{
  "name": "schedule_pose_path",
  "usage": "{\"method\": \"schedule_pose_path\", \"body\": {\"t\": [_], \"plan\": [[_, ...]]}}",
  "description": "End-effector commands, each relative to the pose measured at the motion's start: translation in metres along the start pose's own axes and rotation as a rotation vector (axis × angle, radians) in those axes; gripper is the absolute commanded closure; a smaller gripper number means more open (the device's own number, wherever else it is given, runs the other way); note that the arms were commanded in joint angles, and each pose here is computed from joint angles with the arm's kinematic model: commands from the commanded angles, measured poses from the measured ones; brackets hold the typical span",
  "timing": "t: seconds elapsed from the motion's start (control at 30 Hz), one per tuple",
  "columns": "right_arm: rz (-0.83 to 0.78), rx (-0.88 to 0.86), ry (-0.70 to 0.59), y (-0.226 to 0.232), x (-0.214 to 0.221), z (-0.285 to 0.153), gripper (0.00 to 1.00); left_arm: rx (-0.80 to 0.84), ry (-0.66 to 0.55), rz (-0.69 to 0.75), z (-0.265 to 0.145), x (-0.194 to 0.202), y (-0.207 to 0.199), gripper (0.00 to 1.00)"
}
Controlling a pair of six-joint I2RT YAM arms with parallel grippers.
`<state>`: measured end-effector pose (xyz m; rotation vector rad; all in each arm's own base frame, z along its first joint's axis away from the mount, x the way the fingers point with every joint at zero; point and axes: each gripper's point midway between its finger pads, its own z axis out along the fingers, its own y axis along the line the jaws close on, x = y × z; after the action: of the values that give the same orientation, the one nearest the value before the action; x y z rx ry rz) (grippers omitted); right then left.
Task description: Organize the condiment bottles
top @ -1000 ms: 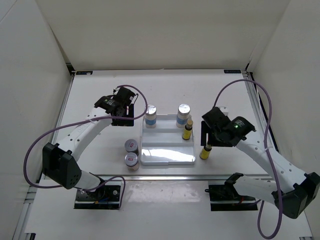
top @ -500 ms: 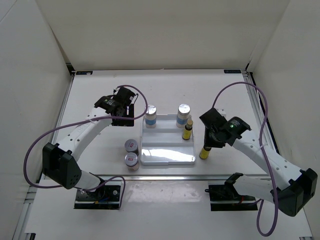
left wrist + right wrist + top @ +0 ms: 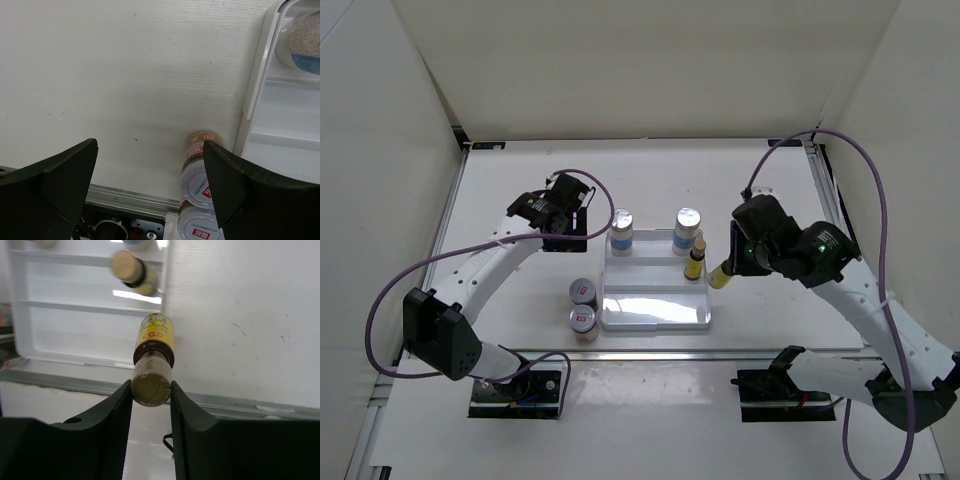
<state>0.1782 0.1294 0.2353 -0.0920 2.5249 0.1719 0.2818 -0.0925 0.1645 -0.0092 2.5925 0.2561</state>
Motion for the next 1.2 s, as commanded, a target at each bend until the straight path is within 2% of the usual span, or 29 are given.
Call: {"method": "schedule_pose_path", "body": {"t": [0.0,0.1,0.13,0.27,0.5,0.6,0.7,0.93,1.03,1.07,1.17], "plan": [[-0.092,-0.134,-0.048,0.040,-0.021,-0.018,1.00,0.020,-0.095,-0.036,-0.021,-0.020,0.004,0.05],[-0.159,-0.222,-0.094,0.081,-0.037,-0.022,1.00,-0.001,-0.104,-0.047,-0.020,-0.022,0.008,0.05],[-0.186,-0.224,-0.083,0.093,-0.040,-0.015,1.00,-0.006,-0.102,-0.054,-0.019,-0.023,0.010,0.00],[-0.279,-0.294,-0.118,0.142,-0.057,-0.017,1.00,-0.013,-0.107,-0.115,-0.020,-0.026,0.021,0.00],[-0.351,-0.317,-0.124,0.200,-0.071,0.028,1.00,0.034,-0.088,-0.116,-0.016,-0.027,0.016,0.00],[-0.375,-0.303,-0.088,0.209,-0.059,0.060,1.00,0.072,-0.061,-0.109,-0.015,-0.020,0.009,0.00],[-0.390,-0.288,-0.051,0.216,-0.049,0.082,1.00,0.147,-0.082,-0.094,-0.020,-0.024,-0.002,0.00],[-0.408,-0.229,-0.022,0.218,-0.035,0.122,1.00,0.179,-0.061,-0.068,-0.013,-0.022,-0.011,0.03],[-0.411,-0.216,-0.020,0.217,-0.035,0.126,0.86,0.189,-0.058,-0.067,-0.013,-0.021,-0.012,0.04],[-0.414,-0.211,-0.013,0.216,-0.033,0.126,0.70,0.189,-0.058,-0.067,-0.013,-0.021,-0.012,0.04],[-0.416,-0.197,-0.011,0.213,-0.035,0.123,0.41,0.184,-0.070,-0.071,-0.016,-0.023,-0.010,0.04]]}}
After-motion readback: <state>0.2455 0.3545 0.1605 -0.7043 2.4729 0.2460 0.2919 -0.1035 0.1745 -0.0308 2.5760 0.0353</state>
